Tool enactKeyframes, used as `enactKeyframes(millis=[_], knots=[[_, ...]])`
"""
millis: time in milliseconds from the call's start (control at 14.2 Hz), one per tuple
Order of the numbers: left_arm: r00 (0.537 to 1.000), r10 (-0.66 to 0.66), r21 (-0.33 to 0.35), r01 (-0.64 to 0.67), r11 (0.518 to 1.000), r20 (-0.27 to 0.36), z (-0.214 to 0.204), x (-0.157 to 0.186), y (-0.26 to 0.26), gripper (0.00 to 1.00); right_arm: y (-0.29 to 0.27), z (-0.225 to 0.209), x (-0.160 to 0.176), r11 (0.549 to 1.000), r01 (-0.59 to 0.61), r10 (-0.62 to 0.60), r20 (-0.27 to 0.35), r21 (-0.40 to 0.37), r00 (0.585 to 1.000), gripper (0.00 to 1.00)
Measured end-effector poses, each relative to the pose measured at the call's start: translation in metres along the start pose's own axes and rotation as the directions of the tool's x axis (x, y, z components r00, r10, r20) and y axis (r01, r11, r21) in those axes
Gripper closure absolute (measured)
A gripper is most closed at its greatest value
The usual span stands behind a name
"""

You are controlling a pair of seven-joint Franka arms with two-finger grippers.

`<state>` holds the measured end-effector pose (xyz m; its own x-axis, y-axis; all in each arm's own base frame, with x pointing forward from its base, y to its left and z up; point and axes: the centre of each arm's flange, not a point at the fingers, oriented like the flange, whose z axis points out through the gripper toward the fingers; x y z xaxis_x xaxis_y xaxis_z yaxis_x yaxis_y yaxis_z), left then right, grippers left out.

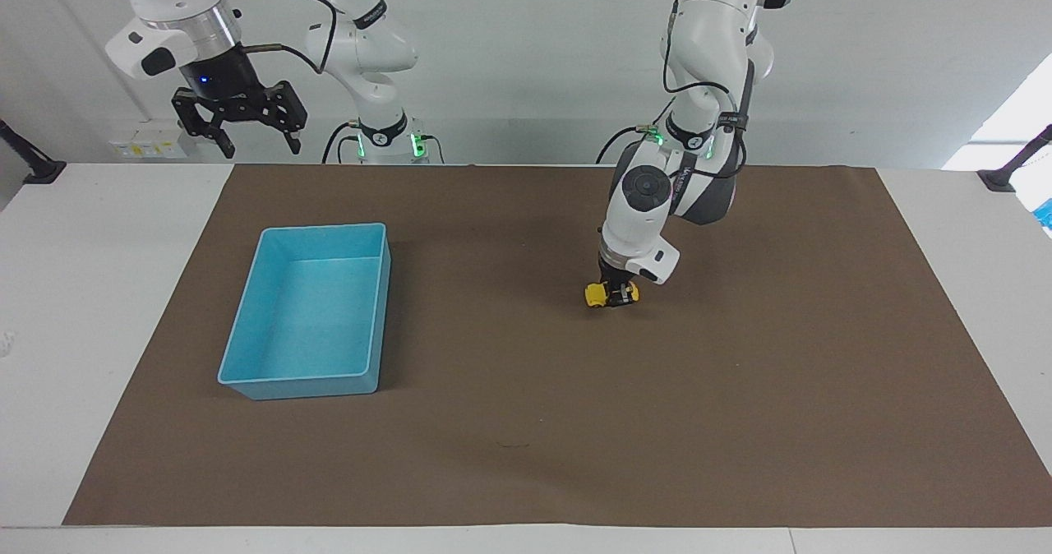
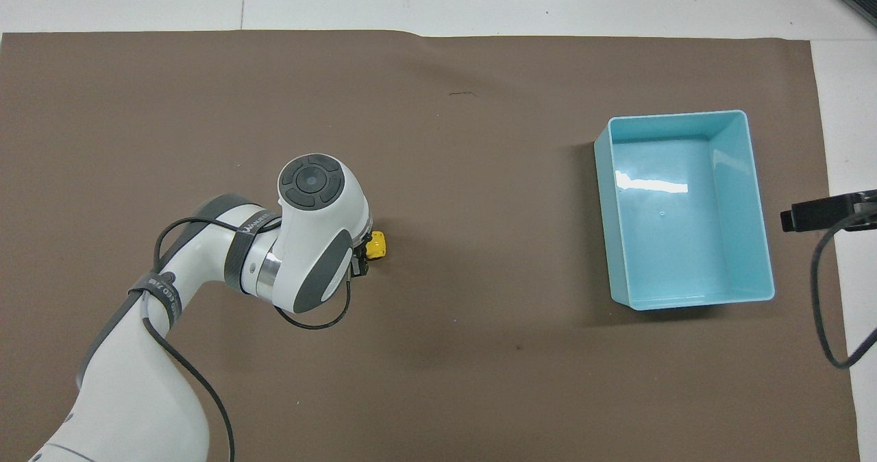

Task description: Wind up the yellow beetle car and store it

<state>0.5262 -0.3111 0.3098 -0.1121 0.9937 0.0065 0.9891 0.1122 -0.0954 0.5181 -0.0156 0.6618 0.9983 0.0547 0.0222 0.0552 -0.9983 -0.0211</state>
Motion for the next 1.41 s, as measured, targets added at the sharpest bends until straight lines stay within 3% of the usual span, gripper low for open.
enactKeyframes(millis=[141,282,352,493,986,1408], knots=[[1.000,0.002,0.004,-0.002,1.000,-0.004,-0.013,0.008,0.006,0.29,0.000,0.000,0.000,1.000,0.000,0.000,0.000,0.000,1.000,0.00],[1.000,0.012,0.025,-0.011,1.000,-0.014,-0.054,0.011,-0.001,0.06,0.000,0.000,0.000,1.000,0.000,0.000,0.000,0.000,1.000,0.00],[1.000,0.019,0.028,-0.019,0.999,-0.014,-0.073,0.010,-0.008,0.00,0.000,0.000,0.000,1.000,0.000,0.000,0.000,0.000,1.000,0.00],[0.999,0.034,0.018,-0.033,0.999,-0.006,-0.091,0.007,-0.017,0.00,0.001,0.000,0.000,1.000,-0.001,0.001,0.000,0.000,1.000,0.00],[0.996,0.088,0.002,-0.088,0.996,-0.006,-0.095,0.004,-0.013,0.00,-0.001,-0.002,0.000,1.000,0.002,-0.002,-0.004,0.000,1.000,0.00],[0.989,0.145,-0.069,-0.142,0.987,0.028,-0.133,0.008,0.005,0.00,0.001,-0.007,0.002,1.000,-0.002,0.002,-0.041,-0.003,0.999,0.00]])
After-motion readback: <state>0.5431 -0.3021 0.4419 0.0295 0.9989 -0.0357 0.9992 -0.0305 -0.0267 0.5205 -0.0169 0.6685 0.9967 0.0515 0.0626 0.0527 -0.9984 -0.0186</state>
